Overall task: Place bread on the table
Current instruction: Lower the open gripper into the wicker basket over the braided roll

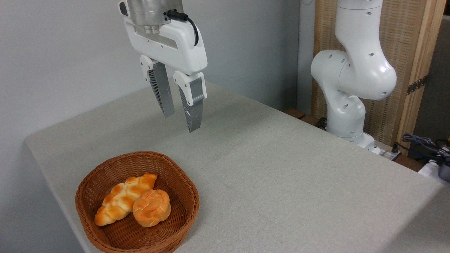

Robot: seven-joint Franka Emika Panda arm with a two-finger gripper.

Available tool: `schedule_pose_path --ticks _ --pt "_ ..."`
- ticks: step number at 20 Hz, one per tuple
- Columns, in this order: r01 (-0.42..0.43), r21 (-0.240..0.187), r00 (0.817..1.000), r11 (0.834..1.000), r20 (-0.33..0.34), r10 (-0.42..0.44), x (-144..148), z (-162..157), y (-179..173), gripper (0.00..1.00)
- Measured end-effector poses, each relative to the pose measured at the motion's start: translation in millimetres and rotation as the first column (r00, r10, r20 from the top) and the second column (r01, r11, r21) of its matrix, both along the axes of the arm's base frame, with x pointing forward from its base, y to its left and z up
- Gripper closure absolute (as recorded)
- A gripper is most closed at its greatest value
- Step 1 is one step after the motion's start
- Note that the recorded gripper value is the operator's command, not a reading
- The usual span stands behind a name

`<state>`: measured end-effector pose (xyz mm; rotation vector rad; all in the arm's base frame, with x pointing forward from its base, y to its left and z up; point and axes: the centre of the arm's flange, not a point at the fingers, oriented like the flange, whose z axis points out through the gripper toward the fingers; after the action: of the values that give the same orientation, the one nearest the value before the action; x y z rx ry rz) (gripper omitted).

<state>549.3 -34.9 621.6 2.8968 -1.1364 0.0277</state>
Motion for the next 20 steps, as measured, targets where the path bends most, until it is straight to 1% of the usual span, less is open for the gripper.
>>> schedule_pose_path --ticks 4,9,11,13,14,16,17,20 --pt "-0.015 -0.004 1.000 1.000 0.005 0.015 1 1 8 0.00" --pt "-0.025 -0.020 1.000 0.999 0.007 0.025 1 2 12 0.00" --pt "-0.026 -0.022 0.999 0.999 0.028 0.027 3 4 12 0.00" --pt "-0.026 -0.027 0.997 0.999 0.073 0.028 9 2 10 0.00" --pt "-0.027 -0.041 0.994 0.999 0.102 0.031 14 -3 8 0.00" --pt "-0.034 -0.094 0.988 0.995 0.148 0.047 23 -19 3 0.00" --pt "-0.040 -0.114 0.984 0.993 0.167 0.059 27 -30 1 0.00" --pt "-0.062 -0.159 0.971 0.985 0.219 0.096 38 -62 -1 0.00"
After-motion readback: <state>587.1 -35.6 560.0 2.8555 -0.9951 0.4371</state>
